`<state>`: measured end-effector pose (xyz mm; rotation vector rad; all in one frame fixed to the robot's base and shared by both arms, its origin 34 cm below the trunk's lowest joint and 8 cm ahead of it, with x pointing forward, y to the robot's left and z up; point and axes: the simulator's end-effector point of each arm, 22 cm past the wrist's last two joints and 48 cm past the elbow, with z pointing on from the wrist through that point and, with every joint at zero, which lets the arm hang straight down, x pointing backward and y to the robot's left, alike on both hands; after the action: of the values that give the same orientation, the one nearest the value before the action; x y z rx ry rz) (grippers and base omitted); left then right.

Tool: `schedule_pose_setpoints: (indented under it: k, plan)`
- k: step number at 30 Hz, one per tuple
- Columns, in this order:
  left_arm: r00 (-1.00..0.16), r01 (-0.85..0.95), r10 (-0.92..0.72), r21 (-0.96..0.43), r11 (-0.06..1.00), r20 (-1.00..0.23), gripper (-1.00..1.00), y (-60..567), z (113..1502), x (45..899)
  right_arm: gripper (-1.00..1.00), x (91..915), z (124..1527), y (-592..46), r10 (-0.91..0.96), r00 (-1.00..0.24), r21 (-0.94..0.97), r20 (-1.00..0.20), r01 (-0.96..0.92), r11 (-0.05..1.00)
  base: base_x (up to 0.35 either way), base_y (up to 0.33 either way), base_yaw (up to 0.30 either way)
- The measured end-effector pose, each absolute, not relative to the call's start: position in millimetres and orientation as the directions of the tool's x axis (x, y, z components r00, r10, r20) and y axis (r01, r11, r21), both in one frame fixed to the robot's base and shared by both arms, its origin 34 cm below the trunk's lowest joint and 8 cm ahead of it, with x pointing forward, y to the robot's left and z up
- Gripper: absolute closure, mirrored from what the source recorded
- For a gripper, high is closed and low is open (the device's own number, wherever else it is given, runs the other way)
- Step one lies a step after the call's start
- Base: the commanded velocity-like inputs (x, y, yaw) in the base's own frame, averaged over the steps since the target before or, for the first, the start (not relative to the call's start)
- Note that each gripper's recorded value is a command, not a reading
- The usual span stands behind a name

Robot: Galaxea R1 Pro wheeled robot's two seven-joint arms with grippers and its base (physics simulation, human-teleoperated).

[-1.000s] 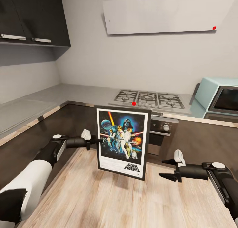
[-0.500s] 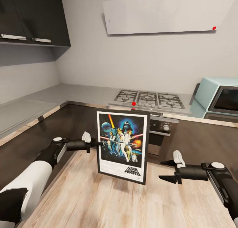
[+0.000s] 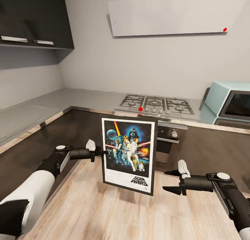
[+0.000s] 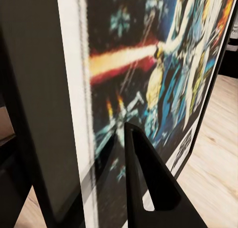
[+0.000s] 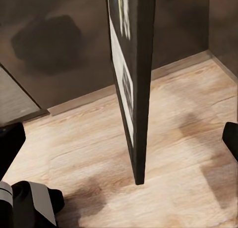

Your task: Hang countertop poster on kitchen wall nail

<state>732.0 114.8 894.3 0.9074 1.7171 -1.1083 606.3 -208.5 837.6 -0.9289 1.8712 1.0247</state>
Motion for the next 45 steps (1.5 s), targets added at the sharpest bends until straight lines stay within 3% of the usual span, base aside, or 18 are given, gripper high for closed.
schedule_pose_setpoints:
  k: [29,45]
  plan:
    - [-0.349,0.895,0.114,-0.295,0.334,-0.93,1.0,115,895,732,-1.0,599,811,-196,-0.208,-0.411,0.315,-0.888,-0.871,0.378,0.0,0.0,0.0]
    - [-0.349,0.908,0.113,-0.306,0.286,-0.93,1.0,109,898,722,-1.0,607,799,-202,-0.201,-0.433,0.319,-0.879,-0.846,0.427,0.0,0.0,0.0]
